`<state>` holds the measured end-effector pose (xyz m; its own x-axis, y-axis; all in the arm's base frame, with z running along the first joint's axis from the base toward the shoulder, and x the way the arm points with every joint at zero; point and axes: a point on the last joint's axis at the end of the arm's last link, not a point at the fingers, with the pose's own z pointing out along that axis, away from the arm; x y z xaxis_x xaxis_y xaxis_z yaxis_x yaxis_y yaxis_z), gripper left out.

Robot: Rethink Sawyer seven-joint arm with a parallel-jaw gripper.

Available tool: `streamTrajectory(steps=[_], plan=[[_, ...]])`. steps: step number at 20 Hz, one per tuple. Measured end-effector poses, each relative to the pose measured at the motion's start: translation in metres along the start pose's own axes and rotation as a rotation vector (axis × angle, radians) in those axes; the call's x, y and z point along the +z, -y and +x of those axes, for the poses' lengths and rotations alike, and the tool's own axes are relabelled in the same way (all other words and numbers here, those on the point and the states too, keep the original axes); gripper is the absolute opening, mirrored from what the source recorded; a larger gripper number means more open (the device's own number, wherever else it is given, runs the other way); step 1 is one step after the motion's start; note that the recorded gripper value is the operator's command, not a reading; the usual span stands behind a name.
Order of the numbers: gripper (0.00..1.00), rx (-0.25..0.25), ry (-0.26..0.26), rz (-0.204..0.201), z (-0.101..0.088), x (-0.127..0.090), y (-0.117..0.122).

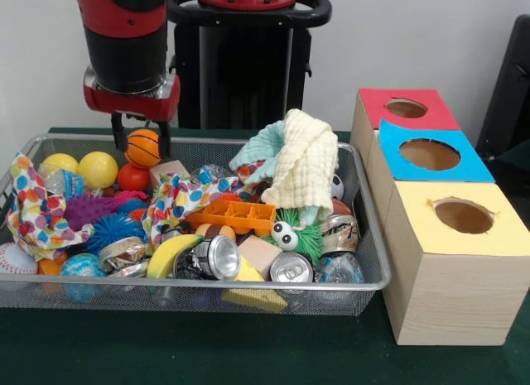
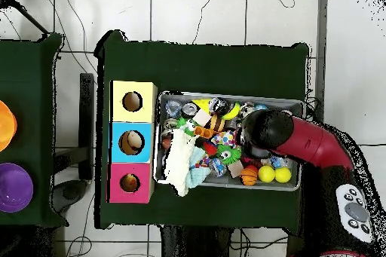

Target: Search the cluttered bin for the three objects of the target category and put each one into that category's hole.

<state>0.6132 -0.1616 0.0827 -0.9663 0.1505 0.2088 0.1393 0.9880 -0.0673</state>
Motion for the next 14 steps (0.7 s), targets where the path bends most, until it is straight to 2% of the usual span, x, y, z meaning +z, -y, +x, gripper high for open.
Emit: streamTrajectory(steps=[7,14], plan=[[1.0,0.001,-0.002,-0.011,-0.001,0.013,-0.004],[1.0,0.019,-0.007,-0.034,-0.002,0.017,-0.008]])
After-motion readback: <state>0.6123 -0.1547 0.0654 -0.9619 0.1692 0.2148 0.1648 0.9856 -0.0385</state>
